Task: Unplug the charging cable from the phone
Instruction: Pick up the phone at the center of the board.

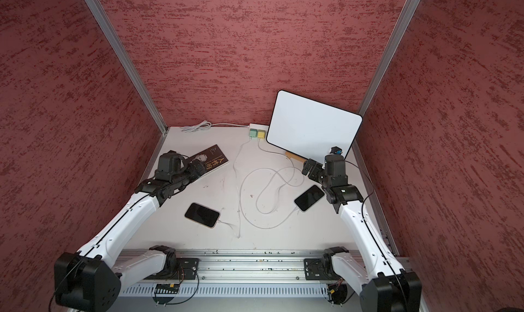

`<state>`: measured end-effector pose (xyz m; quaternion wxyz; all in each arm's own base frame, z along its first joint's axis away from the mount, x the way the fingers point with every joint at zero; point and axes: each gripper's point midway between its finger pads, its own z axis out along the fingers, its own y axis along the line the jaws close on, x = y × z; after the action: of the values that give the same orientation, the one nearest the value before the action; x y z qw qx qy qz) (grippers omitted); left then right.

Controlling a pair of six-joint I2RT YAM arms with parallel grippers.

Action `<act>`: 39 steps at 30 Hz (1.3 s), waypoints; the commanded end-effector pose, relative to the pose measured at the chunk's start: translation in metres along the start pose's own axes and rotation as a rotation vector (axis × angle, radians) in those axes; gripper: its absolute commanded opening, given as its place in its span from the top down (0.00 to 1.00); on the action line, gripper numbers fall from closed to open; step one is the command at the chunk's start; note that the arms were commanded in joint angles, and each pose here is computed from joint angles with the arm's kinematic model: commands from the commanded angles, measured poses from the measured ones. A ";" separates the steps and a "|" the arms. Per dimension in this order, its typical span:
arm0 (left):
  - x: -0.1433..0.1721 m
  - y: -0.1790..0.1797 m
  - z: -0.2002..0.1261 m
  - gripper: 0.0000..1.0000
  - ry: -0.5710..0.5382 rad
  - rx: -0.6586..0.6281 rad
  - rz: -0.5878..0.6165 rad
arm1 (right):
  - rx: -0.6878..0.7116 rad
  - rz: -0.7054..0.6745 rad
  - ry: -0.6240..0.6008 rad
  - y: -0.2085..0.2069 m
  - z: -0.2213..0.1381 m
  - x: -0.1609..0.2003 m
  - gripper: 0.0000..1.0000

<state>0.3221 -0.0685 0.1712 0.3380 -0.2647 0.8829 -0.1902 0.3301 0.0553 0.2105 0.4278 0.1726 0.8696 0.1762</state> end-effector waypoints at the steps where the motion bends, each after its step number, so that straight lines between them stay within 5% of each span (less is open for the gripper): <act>1: 0.024 0.026 -0.004 0.00 0.032 -0.135 -0.034 | 0.014 -0.010 0.076 -0.002 0.003 0.026 0.01; 13: 0.031 0.032 -0.021 0.00 -0.020 -0.220 -0.034 | -0.023 -0.064 0.091 0.014 0.005 0.046 0.01; 20: 0.040 0.017 -0.013 0.00 0.088 -0.087 -0.093 | -0.029 -0.069 0.066 0.011 -0.004 0.046 0.01; 39: 0.115 0.070 -0.031 0.00 0.184 -0.431 -0.256 | -0.017 -0.055 0.099 0.000 0.003 0.065 0.01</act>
<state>0.2224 -0.0918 0.1125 0.1824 -0.3789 0.9016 -0.1014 0.2934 0.0852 0.1638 0.3817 0.1314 0.8970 0.1802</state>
